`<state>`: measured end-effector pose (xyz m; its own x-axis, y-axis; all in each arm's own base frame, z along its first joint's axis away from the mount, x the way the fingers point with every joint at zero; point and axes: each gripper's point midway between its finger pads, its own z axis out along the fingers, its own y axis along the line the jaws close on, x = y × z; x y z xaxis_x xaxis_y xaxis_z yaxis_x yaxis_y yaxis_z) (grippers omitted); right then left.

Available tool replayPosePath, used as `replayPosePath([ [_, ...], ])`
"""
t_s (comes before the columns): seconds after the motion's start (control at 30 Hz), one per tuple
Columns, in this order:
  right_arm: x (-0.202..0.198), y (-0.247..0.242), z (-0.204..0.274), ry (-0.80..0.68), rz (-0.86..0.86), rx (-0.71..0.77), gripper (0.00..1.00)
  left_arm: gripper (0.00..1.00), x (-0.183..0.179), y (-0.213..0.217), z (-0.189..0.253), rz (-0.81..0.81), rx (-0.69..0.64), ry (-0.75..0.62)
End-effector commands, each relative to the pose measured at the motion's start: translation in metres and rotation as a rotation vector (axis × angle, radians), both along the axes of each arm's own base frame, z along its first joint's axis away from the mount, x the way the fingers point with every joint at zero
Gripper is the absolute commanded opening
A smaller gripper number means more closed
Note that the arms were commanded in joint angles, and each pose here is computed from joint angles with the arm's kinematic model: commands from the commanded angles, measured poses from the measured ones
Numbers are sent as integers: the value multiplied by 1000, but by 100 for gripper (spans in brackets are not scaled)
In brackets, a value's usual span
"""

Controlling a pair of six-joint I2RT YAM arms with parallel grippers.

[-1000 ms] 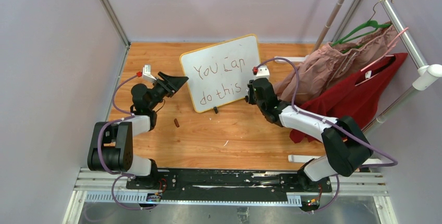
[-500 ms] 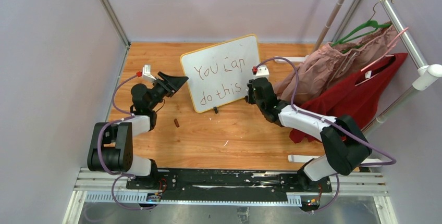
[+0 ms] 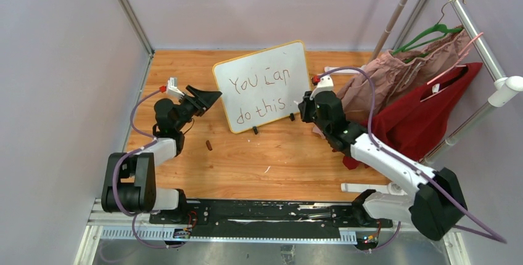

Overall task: Write a sentence on the whiteboard
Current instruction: Close the whiteboard marker at the center of the board.

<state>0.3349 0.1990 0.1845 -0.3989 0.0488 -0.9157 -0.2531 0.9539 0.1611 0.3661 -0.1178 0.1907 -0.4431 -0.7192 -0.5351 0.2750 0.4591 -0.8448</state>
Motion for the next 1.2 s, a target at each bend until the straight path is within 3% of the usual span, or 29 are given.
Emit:
replayPosePath([
  [0.0,-33,2,17,30,94,24,0,66,1,9,-5,58,74,46],
  [0.17,-67,12,33,32,250,55,0,69,-7,34,-18,164,231,200],
  [0.33,-96,15,44,7,359,100,0,73,-42,73,-26,313,437,368],
  [0.43,-108,17,40,15,406,117,0,81,-67,95,-28,402,523,431],
  [0.53,-117,18,29,53,436,117,0,99,-88,108,-38,480,529,512],
  [0.63,-123,20,20,81,463,122,0,100,-97,103,-58,465,471,613],
  [0.8,-133,22,17,97,494,142,0,100,-112,99,-88,327,590,820],
  [0.97,-138,17,15,105,491,135,0,100,-117,101,-93,360,686,816],
  [1.17,-139,16,21,88,492,144,0,98,-118,84,-115,275,783,905],
])
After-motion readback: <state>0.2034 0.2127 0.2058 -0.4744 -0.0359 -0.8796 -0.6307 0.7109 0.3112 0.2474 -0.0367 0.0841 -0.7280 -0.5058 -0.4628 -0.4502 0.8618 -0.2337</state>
